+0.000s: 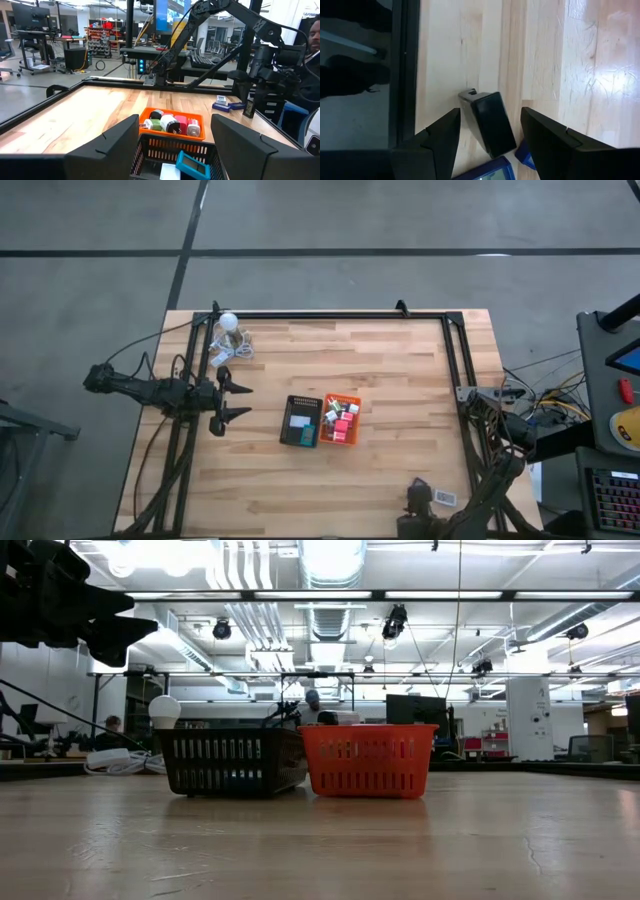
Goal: Pick & Place Office items
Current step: Put the black timer into the black bin, then put the top dark blue timer into the black bin
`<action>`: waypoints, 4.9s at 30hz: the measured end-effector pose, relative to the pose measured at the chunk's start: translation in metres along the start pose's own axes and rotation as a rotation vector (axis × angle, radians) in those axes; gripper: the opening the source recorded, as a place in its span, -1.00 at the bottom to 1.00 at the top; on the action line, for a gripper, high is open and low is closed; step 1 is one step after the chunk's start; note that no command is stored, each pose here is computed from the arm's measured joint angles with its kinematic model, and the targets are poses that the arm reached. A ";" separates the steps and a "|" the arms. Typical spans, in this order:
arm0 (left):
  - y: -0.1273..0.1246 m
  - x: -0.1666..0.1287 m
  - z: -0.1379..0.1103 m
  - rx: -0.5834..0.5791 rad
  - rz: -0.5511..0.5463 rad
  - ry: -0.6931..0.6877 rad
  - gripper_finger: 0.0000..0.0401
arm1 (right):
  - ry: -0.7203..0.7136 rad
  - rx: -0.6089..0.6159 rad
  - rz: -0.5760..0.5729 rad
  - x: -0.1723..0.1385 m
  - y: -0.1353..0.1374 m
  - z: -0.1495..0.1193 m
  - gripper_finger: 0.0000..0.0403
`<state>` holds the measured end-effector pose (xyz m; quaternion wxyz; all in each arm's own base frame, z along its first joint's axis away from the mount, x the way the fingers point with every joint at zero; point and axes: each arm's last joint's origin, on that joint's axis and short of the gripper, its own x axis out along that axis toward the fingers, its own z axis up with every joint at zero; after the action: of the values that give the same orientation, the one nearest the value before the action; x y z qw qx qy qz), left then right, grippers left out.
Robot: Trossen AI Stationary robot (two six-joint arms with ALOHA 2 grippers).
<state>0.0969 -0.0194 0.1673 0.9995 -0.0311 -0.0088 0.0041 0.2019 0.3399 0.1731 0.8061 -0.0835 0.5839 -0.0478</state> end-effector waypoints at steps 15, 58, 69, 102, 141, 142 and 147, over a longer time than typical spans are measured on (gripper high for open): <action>0.000 0.000 0.000 0.000 0.000 0.000 0.26 | -0.002 0.009 0.007 0.001 -0.001 0.002 -0.44; 0.000 0.000 0.000 0.000 0.000 0.000 0.26 | -0.037 0.121 0.016 -0.006 -0.080 0.095 -0.68; 0.000 0.000 0.000 0.000 0.000 0.000 0.26 | -0.299 0.252 -0.018 -0.032 -0.161 0.149 -0.68; 0.000 0.000 0.000 0.000 0.000 -0.001 0.26 | -0.412 0.551 0.025 0.088 -0.255 0.221 -0.67; 0.000 0.000 0.000 0.000 0.000 0.000 0.26 | -0.340 0.458 0.034 0.125 -0.250 0.219 -0.32; 0.000 0.000 0.000 0.000 0.000 0.000 0.26 | -0.340 0.458 0.034 0.125 -0.250 0.220 -0.31; 0.000 0.000 0.000 0.000 0.000 0.000 0.26 | -0.351 0.461 0.037 0.124 -0.250 0.221 -0.28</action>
<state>0.0969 -0.0194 0.1672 0.9995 -0.0309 -0.0087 0.0040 0.4554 0.0900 0.1719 0.8933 0.1056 0.4107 -0.1493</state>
